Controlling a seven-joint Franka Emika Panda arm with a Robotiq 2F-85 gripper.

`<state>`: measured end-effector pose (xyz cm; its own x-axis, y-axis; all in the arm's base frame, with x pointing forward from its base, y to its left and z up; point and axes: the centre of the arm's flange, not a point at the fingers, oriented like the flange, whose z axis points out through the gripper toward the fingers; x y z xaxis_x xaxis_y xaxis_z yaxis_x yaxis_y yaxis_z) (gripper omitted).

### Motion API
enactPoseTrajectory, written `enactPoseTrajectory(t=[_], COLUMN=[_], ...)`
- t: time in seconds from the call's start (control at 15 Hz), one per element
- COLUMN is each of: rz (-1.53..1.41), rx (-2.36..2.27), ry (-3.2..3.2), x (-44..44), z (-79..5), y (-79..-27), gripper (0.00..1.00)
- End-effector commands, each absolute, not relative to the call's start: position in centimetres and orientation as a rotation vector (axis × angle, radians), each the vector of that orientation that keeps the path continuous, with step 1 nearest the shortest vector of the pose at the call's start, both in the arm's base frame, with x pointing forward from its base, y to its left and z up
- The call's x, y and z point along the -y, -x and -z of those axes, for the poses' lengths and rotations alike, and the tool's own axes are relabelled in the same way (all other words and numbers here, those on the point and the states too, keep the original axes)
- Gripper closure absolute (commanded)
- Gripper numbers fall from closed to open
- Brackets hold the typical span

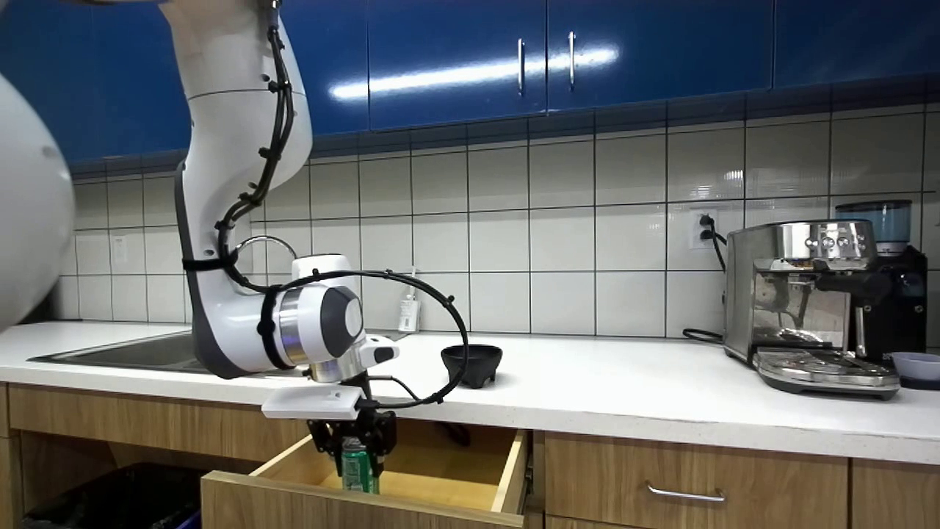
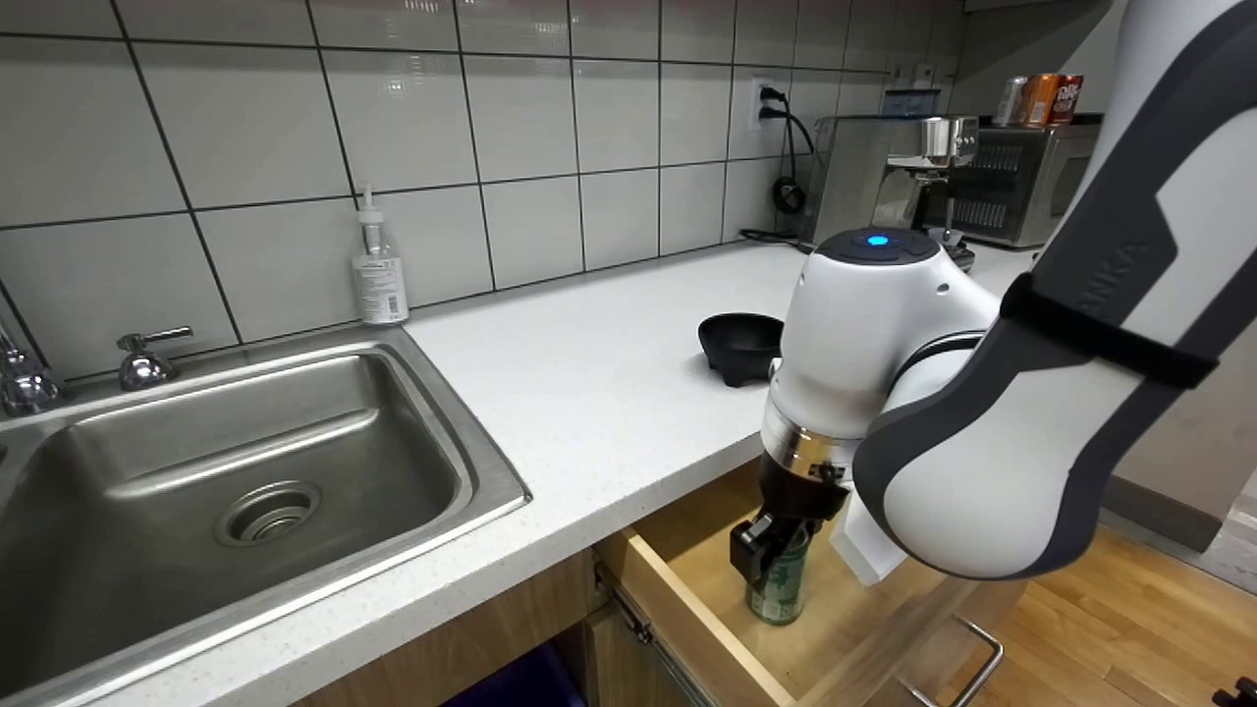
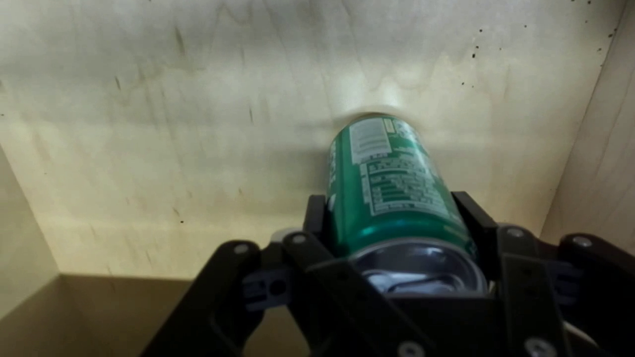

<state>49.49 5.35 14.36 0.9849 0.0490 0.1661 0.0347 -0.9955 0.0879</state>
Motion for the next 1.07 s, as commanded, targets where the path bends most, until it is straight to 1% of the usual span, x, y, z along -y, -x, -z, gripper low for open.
enactPoseTrajectory(t=[0.0, 0.6, 0.67, 0.8, 0.87, 1.0], rz=[-0.303, -0.296, -0.293, -0.288, -0.289, -0.291], rx=[-0.037, -0.020, -0.019, -0.014, -0.012, -0.012], ry=[-3.025, -3.019, -3.020, -3.024, -3.024, -3.023], x=[-5.04, -4.44, -4.41, -4.36, -4.34, -4.27], z=[-14.32, -14.22, -14.24, -14.35, -14.42, -14.62], y=[-50.46, -51.11, -51.10, -51.10, -51.12, -51.16], gripper=[0.62, 0.62, 0.17, 0.04, 0.01, 0.00])
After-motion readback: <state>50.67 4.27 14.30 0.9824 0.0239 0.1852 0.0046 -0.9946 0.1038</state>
